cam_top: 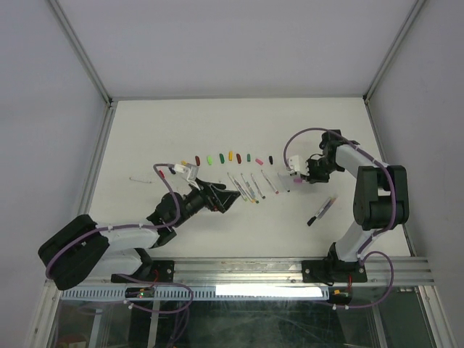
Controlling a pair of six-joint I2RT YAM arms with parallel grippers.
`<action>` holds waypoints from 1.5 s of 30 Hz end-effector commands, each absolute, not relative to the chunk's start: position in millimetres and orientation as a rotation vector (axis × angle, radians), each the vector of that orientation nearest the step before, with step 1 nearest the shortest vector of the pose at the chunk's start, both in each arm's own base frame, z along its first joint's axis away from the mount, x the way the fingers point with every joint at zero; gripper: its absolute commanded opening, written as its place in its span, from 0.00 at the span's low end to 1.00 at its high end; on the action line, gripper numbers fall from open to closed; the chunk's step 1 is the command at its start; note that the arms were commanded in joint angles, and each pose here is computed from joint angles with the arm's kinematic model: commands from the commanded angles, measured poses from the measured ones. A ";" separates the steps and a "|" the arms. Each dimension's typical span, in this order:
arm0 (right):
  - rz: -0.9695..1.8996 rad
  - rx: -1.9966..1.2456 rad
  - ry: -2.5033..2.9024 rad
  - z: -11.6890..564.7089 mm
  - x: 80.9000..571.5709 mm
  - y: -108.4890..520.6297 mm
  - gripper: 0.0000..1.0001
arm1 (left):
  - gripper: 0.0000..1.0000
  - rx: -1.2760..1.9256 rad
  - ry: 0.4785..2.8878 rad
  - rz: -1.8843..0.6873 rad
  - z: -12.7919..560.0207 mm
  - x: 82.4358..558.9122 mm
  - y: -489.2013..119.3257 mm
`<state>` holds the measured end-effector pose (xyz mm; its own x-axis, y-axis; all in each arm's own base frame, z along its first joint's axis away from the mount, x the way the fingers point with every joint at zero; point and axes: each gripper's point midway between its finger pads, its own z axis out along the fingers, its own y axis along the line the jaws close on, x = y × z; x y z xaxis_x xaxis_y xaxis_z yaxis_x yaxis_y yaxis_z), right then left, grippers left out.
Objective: Open the pen caps
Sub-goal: Pick up the pen from the center of the board.
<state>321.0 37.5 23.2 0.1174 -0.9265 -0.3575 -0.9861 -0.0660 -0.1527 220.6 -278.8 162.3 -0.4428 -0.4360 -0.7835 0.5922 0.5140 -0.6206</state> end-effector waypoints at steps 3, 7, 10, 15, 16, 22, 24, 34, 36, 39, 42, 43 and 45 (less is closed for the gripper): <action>0.265 -1.807 1.837 46.0 347.8 58.8 0.00 | 0.99 0.088 1.536 -1.315 204.6 235.7 -307.9; 0.316 -1.730 1.857 49.8 349.0 62.7 0.00 | 0.99 0.064 1.560 -1.312 195.9 250.6 -322.4; 0.385 -1.666 1.866 53.1 349.4 69.0 0.00 | 0.99 0.055 1.575 -1.311 190.0 264.2 -335.8; 0.489 -1.573 1.870 55.9 349.1 80.4 0.00 | 0.94 0.016 1.580 -1.356 184.2 288.0 -357.0; 0.504 -1.556 1.873 56.2 349.1 81.7 0.00 | 0.92 0.001 1.586 -1.362 181.7 293.1 -361.0; 0.562 -1.485 1.875 62.8 352.3 86.9 0.00 | 0.90 -0.093 1.625 -1.367 166.1 325.3 -385.2; 0.582 -1.462 1.876 65.9 353.5 88.4 0.00 | 0.88 -0.126 1.635 -1.375 160.3 334.0 -392.6; 0.649 -1.372 1.879 71.7 354.8 94.0 0.00 | 0.87 -0.237 1.640 -1.421 147.8 361.5 -428.4; 0.668 -1.354 1.875 73.4 354.5 95.6 0.00 | 0.85 -0.254 1.641 -1.421 144.9 365.0 -434.2; 0.687 -1.331 1.862 77.2 354.2 98.6 0.00 | 0.81 -0.274 1.643 -1.419 139.4 369.0 -441.2; 0.699 -1.316 1.852 80.9 353.8 100.9 0.00 | 0.78 -0.282 1.648 -1.420 135.1 370.4 -449.4; 0.702 -1.311 1.850 82.5 354.1 101.5 0.00 | 0.76 -0.281 1.649 -1.420 133.8 370.3 -452.5; 0.707 -1.304 1.846 85.3 354.0 102.5 0.00 | 0.73 -0.283 1.655 -1.424 130.9 369.0 -458.7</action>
<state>345.7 95.5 63.8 -0.2318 -0.5840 -0.7779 -0.9456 0.3231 0.0392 366.2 -444.5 115.7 -0.5788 -0.6375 -0.5086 0.3650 0.3553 -0.8606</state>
